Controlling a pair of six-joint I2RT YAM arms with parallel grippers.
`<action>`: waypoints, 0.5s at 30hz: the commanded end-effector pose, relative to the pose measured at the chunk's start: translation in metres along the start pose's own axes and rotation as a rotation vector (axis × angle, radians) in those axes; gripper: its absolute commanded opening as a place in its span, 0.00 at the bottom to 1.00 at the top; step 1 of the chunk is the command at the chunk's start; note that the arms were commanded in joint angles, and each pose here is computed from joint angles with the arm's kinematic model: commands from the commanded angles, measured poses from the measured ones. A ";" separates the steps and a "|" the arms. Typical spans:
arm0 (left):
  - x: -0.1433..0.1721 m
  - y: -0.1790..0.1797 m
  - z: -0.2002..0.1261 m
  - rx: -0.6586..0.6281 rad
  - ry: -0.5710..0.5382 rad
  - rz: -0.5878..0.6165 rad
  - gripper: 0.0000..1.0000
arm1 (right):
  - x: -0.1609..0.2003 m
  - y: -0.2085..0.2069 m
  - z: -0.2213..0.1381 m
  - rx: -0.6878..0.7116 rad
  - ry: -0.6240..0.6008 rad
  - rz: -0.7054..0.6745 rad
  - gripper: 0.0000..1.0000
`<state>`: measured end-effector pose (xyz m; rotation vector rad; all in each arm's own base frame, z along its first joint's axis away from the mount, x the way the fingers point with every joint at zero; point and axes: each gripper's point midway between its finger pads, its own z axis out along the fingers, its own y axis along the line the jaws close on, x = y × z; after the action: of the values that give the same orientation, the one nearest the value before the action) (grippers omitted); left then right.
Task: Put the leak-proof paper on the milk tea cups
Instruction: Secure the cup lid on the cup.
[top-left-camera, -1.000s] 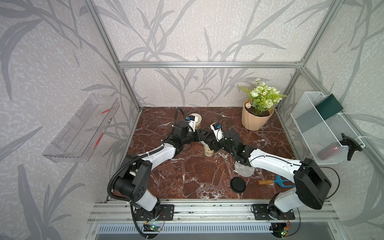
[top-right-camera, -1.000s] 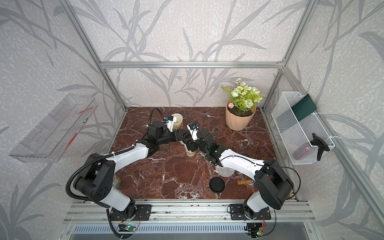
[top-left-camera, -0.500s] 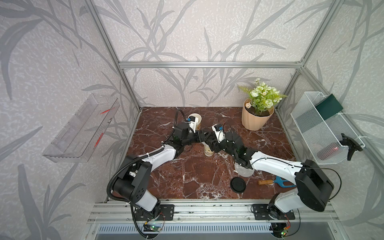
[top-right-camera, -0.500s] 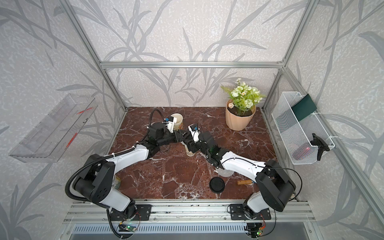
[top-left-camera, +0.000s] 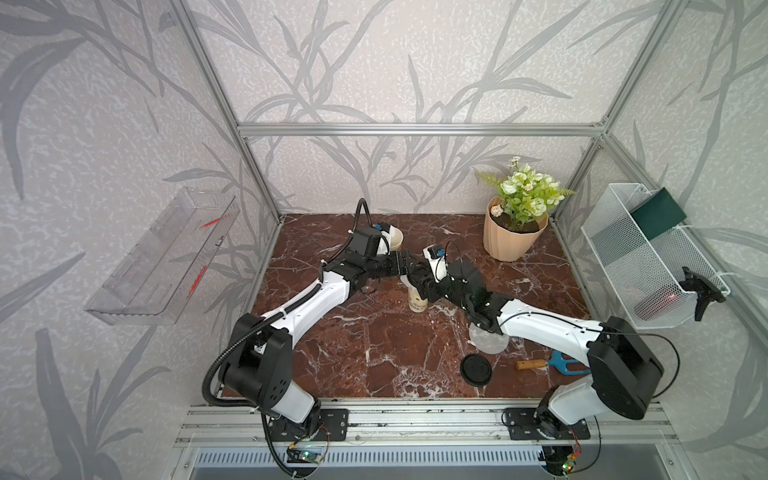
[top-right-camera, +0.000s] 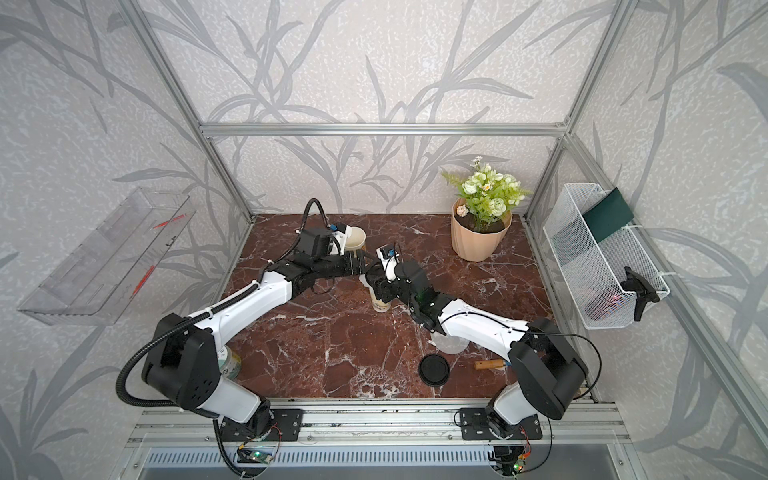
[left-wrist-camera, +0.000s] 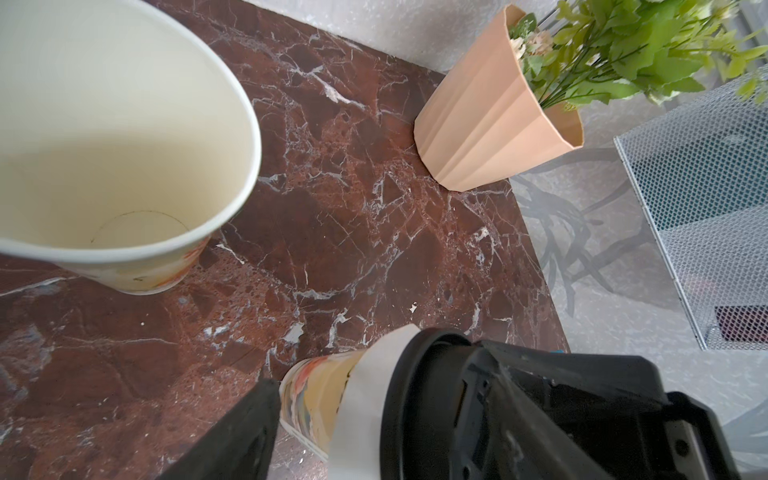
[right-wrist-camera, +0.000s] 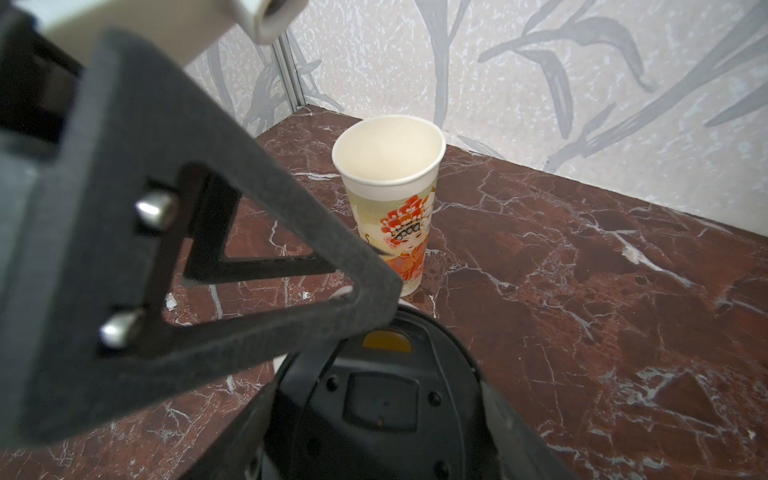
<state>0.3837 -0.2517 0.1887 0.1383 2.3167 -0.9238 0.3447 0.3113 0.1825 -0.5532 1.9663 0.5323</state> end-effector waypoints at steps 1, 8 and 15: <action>0.028 0.022 0.018 -0.040 0.089 -0.019 0.81 | 0.141 -0.017 -0.007 0.044 0.479 0.002 0.58; 0.052 0.038 0.031 -0.041 0.128 -0.050 0.75 | 0.104 -0.005 -0.005 -0.011 0.399 0.016 0.69; 0.074 0.058 0.036 -0.091 0.176 -0.060 0.64 | 0.017 0.002 -0.014 -0.113 0.242 0.096 0.85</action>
<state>0.3890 -0.2655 0.1759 0.1773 2.2509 -1.0200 0.3455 0.3112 0.1947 -0.6000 2.0385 0.6045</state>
